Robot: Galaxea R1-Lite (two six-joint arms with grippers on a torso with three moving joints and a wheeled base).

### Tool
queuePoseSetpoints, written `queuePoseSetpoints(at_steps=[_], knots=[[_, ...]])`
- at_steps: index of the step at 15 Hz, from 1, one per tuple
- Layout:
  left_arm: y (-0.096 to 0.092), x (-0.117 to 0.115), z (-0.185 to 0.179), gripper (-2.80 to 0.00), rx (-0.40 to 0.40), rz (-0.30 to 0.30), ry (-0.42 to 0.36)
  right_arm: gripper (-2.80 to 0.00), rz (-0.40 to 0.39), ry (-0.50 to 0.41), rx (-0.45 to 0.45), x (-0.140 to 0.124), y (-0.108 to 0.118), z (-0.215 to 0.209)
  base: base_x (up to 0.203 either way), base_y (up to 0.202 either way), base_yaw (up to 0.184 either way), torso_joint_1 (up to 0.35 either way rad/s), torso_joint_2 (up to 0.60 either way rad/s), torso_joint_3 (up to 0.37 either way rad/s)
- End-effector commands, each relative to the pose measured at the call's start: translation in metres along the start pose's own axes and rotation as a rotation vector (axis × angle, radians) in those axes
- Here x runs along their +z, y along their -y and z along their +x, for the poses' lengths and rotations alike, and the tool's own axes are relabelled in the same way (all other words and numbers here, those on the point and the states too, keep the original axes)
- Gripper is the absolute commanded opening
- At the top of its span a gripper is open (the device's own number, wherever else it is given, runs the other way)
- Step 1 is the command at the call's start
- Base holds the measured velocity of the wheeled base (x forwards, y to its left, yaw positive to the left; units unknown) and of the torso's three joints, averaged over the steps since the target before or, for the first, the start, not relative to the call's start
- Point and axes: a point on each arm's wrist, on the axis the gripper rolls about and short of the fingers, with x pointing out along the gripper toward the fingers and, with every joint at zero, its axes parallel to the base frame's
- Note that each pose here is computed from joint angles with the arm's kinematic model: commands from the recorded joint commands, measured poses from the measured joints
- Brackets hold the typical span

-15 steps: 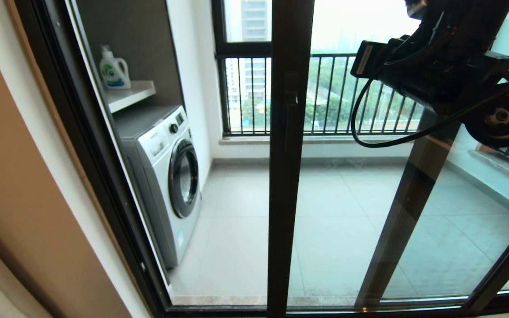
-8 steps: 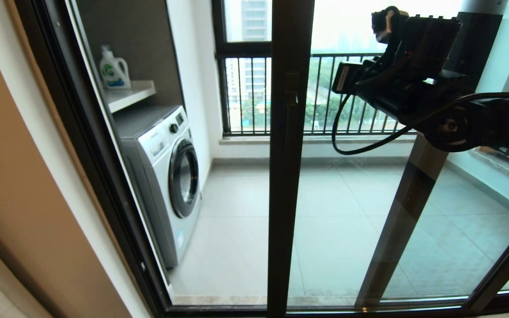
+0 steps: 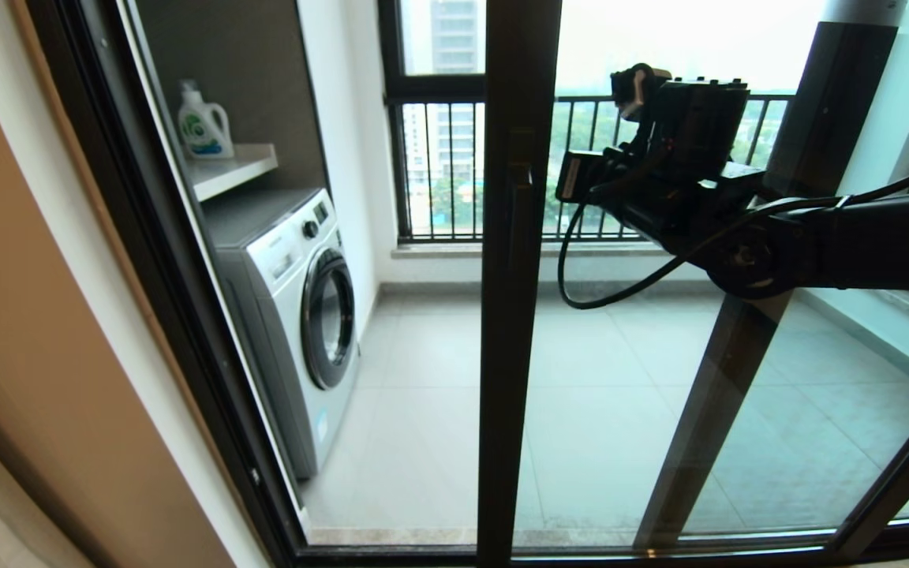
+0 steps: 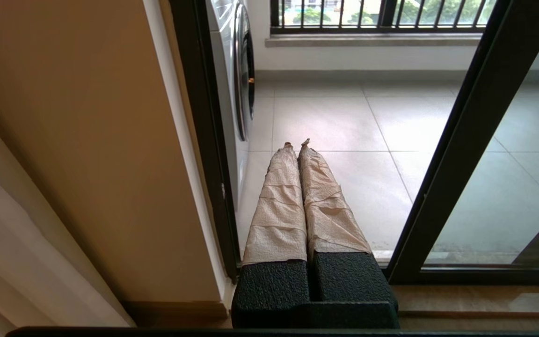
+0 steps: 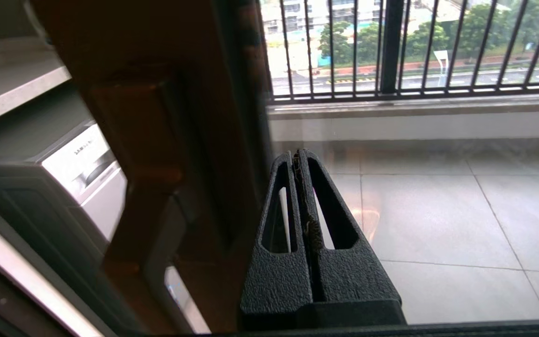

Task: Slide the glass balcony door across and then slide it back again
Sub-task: Close the slid door

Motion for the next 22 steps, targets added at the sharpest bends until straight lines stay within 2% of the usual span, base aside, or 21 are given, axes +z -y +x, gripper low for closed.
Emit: queuePoseSetpoints(at_steps=[1, 5, 10, 15, 22], knots=[[0.0, 0.0, 0.0, -2.8, -0.001, 0.0, -0.001, -2.8, 0.003, 0.01, 0.008, 0.0, -0.004, 0.002, 0.0, 0.0, 0.0, 0.0, 0.0, 0.0], [0.0, 0.0, 0.0, -2.8, 0.0, 0.0, -0.001, -2.8, 0.008, 0.015, 0.03, -0.006, -0.017, 0.012, 0.0, 0.0, 0.0, 0.0, 0.0, 0.0], [0.0, 0.0, 0.0, -2.8, 0.001, 0.0, -0.001, -2.8, 0.006, 0.003, 0.031, -0.02, -0.02, 0.025, 0.0, 0.0, 0.0, 0.0, 0.0, 0.0], [0.0, 0.0, 0.0, -2.8, -0.001, 0.0, -0.001, -2.8, 0.018, 0.034, 0.053, -0.02, -0.033, 0.034, 0.0, 0.0, 0.0, 0.0, 0.0, 0.0], [0.0, 0.0, 0.0, -2.8, -0.001, 0.0, -0.001, -2.8, 0.017, 0.018, 0.076, -0.029, -0.045, 0.035, 0.0, 0.0, 0.0, 0.0, 0.0, 0.0]])
